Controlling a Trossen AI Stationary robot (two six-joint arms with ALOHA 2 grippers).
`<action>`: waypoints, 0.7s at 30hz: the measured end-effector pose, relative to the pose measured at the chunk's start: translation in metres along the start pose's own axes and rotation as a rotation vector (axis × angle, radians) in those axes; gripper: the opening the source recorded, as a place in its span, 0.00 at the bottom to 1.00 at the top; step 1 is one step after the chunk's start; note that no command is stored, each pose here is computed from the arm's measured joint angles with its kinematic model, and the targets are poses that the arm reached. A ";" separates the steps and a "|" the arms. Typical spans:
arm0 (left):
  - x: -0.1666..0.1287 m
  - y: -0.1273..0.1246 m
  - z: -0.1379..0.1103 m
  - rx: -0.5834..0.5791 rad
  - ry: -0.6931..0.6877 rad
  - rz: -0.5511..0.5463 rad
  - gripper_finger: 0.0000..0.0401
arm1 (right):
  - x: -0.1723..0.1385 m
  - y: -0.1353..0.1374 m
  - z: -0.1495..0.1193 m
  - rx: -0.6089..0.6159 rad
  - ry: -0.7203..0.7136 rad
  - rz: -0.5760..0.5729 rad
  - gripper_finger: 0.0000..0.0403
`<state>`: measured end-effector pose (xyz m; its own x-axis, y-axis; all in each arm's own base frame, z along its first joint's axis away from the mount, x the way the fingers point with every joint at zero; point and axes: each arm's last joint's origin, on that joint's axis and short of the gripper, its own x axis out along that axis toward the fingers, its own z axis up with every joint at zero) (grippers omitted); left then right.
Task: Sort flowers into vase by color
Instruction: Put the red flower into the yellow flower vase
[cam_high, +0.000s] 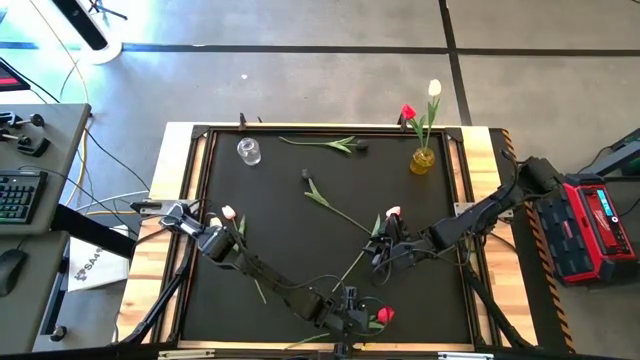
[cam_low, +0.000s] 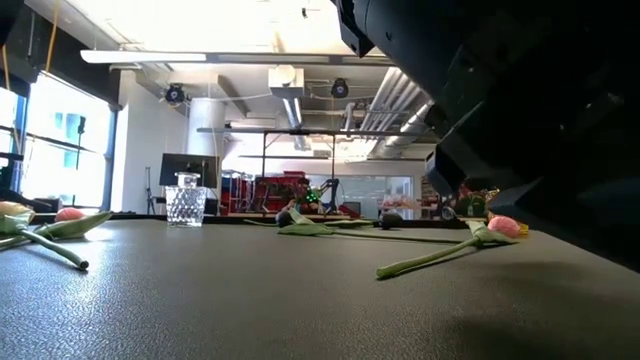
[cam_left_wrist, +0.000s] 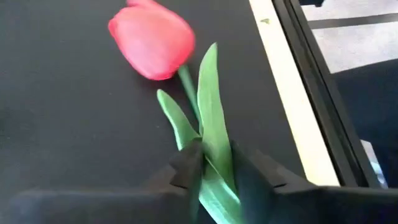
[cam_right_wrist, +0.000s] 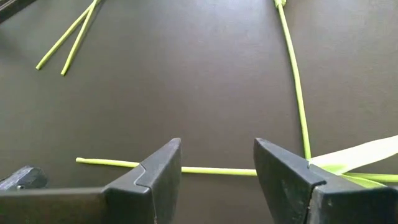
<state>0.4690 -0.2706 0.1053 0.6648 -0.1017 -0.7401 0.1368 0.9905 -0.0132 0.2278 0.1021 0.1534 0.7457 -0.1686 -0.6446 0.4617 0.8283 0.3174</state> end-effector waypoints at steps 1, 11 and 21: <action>0.000 0.000 0.000 0.001 0.001 0.002 0.11 | 0.000 0.000 0.000 0.000 0.000 0.000 0.47; -0.037 0.012 0.020 0.046 -0.004 0.169 0.02 | -0.016 0.018 0.022 -0.002 -0.023 0.150 0.47; -0.086 0.026 0.045 0.027 -0.079 0.416 0.00 | -0.083 0.031 0.070 -0.069 -0.186 0.160 0.47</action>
<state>0.4484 -0.2404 0.1994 0.7216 0.2985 -0.6246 -0.1364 0.9459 0.2943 0.2140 0.1039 0.2656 0.8852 -0.1229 -0.4486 0.3016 0.8859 0.3525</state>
